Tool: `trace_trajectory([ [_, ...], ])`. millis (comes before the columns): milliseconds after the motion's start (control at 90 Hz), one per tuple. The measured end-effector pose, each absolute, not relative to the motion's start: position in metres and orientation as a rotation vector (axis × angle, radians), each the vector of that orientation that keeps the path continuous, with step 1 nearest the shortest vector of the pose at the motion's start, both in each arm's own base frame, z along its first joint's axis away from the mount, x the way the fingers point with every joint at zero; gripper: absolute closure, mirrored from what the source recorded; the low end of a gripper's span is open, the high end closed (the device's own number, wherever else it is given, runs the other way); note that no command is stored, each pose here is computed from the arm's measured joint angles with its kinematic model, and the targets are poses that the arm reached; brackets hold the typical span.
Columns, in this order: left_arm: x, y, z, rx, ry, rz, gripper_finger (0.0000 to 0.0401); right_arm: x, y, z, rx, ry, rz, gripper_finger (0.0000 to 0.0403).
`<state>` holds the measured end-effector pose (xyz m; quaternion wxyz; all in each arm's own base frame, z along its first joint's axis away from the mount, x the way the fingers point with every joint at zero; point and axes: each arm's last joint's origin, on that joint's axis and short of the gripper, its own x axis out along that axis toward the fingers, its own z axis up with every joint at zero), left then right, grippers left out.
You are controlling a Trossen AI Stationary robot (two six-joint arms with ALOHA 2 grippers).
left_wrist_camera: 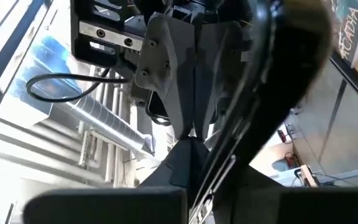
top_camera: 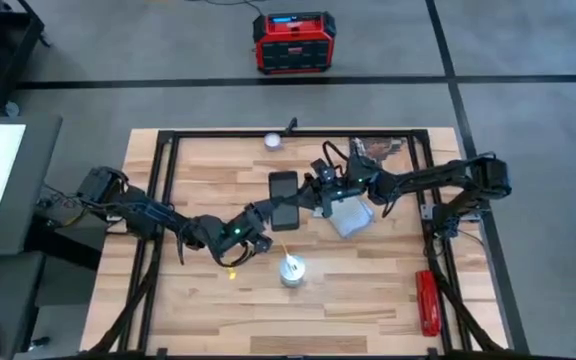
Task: Apply microfiber cloth
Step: Spray the front of the cellphone with the cleaning bottle
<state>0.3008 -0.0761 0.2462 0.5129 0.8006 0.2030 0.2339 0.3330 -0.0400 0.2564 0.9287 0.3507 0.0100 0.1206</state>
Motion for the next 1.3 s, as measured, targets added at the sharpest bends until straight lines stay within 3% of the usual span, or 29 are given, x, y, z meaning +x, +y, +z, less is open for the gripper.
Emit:
trace_trajectory([
  [644,0.3,-0.077,0.247,1.886,0.497,0.579,0.0397,0.332,-0.045,0.256,0.69,0.021,0.254,0.0375],
  [844,0.3,-0.077,0.248,1.82,0.483,0.605,0.0399,0.331,-0.051,0.258,0.657,0.009,0.273,0.0311],
  [944,0.299,-0.076,0.249,1.809,0.499,0.619,0.0399,0.33,-0.054,0.258,0.655,0.014,0.288,0.0298],
  [1300,0.3,-0.076,0.247,1.856,0.52,0.601,0.0399,0.328,-0.061,0.256,0.705,0.044,0.293,0.0338],
])
